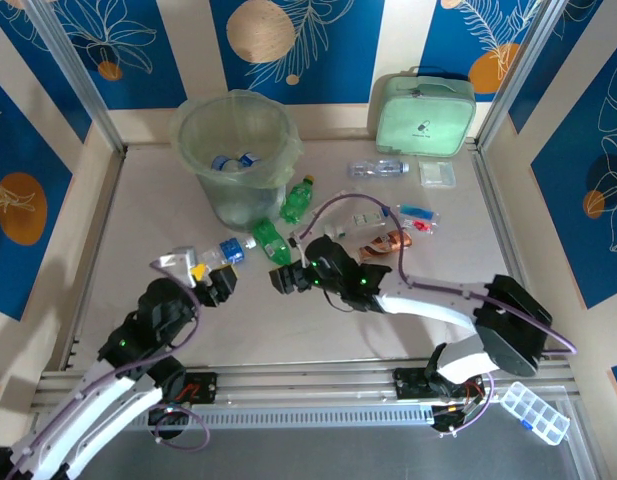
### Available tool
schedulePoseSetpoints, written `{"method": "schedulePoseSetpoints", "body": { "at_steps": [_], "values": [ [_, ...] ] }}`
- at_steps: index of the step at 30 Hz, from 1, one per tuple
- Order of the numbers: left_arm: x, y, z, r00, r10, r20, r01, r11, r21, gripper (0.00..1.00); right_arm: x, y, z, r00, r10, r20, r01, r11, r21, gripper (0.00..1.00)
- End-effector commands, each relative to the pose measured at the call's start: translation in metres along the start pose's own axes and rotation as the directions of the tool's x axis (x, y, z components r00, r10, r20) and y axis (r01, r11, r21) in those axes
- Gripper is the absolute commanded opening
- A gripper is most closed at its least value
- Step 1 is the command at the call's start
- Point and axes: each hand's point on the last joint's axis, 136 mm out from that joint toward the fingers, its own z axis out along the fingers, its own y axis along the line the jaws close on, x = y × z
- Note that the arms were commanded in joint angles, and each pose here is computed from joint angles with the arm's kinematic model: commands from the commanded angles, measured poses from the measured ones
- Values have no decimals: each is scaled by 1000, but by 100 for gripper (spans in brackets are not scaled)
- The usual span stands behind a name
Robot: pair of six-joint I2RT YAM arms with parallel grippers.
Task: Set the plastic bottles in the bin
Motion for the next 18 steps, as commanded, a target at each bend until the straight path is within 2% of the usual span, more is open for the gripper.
{"method": "schedulePoseSetpoints", "body": {
  "at_steps": [1, 5, 7, 9, 10, 13, 18],
  "values": [
    [-21, 3, -14, 990, -42, 135, 40, 999, 14, 81, -3, -3, 19, 997, 30, -73, -30, 1000, 7, 88],
    [-30, 12, -28, 980, -39, 198, 43, 999, -14, 81, -13, -25, 44, 993, 25, -119, -14, 995, 99, 90],
    [-30, 15, -31, 974, -45, 221, 48, 999, -9, 81, -13, -28, 57, 991, -26, -135, 39, 994, 100, 90],
    [-29, 27, -35, 970, -56, 237, 72, 996, -60, 82, -8, -34, 72, 984, -47, -171, 65, 992, 105, 91],
    [-29, 32, -36, 969, -61, 240, 83, 993, -85, 84, -6, -38, 78, 982, -38, -187, 60, 992, 113, 90],
    [-25, 43, -36, 966, -96, 242, 129, 983, -127, 100, 2, -50, 98, 978, -3, -210, 29, 992, 121, 88],
    [-11, 58, -28, 957, -173, 235, 214, 963, -166, 99, 14, -63, 124, 968, 36, -249, -3, 991, 132, 83]
  ]
}}
